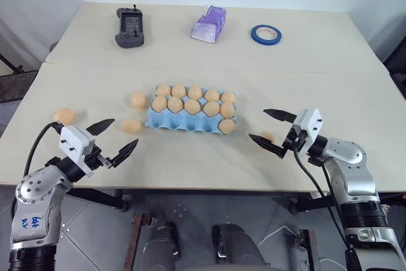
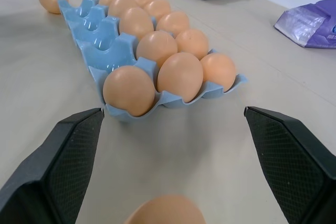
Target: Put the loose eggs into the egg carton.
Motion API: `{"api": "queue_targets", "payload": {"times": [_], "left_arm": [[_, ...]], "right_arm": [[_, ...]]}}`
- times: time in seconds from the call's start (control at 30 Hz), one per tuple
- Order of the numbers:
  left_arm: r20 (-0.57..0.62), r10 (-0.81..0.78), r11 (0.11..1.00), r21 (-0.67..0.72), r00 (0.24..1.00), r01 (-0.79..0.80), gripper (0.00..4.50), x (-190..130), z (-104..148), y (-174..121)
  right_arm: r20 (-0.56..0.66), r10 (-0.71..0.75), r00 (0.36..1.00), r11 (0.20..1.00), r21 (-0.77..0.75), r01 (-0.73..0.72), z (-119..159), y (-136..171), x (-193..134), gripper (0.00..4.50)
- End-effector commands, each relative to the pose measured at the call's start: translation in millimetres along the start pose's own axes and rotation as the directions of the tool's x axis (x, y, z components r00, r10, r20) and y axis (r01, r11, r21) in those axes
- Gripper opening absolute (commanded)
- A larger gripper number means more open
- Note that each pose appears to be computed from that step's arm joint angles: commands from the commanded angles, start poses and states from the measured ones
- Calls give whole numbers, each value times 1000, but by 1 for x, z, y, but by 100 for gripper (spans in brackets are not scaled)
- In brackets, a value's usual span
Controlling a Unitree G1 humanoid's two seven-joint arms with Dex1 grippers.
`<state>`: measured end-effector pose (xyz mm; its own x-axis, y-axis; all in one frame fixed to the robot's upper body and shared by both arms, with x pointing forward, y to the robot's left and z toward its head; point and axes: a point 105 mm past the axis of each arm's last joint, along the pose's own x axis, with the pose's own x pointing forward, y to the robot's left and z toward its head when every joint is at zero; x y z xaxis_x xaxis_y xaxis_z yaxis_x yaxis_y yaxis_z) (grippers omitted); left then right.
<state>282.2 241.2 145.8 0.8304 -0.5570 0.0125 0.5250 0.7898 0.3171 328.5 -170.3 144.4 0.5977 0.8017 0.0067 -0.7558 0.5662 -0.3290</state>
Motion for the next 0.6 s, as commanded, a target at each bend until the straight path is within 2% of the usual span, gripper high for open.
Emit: {"api": "queue_targets", "payload": {"times": [0.03,0.17,0.37,0.5,0.6], "left_arm": [[15,3,1000,26,1000,-4,448,1,4,2],[43,-23,1000,10,999,23,448,5,9,-4],[85,-221,975,15,972,221,448,30,15,-45],[104,-420,907,27,902,419,448,44,14,-87],[122,-497,867,30,859,498,448,49,16,-102]], "right_arm": [[31,-4,1000,999,-38,5,10,-2,2,450],[33,-35,999,999,-39,36,10,-5,-1,450],[19,-206,978,978,-34,206,11,-19,-37,450],[-41,-338,940,941,-29,337,-1,-15,-79,450],[-68,-399,914,917,-8,399,-8,-7,-95,450]]}}
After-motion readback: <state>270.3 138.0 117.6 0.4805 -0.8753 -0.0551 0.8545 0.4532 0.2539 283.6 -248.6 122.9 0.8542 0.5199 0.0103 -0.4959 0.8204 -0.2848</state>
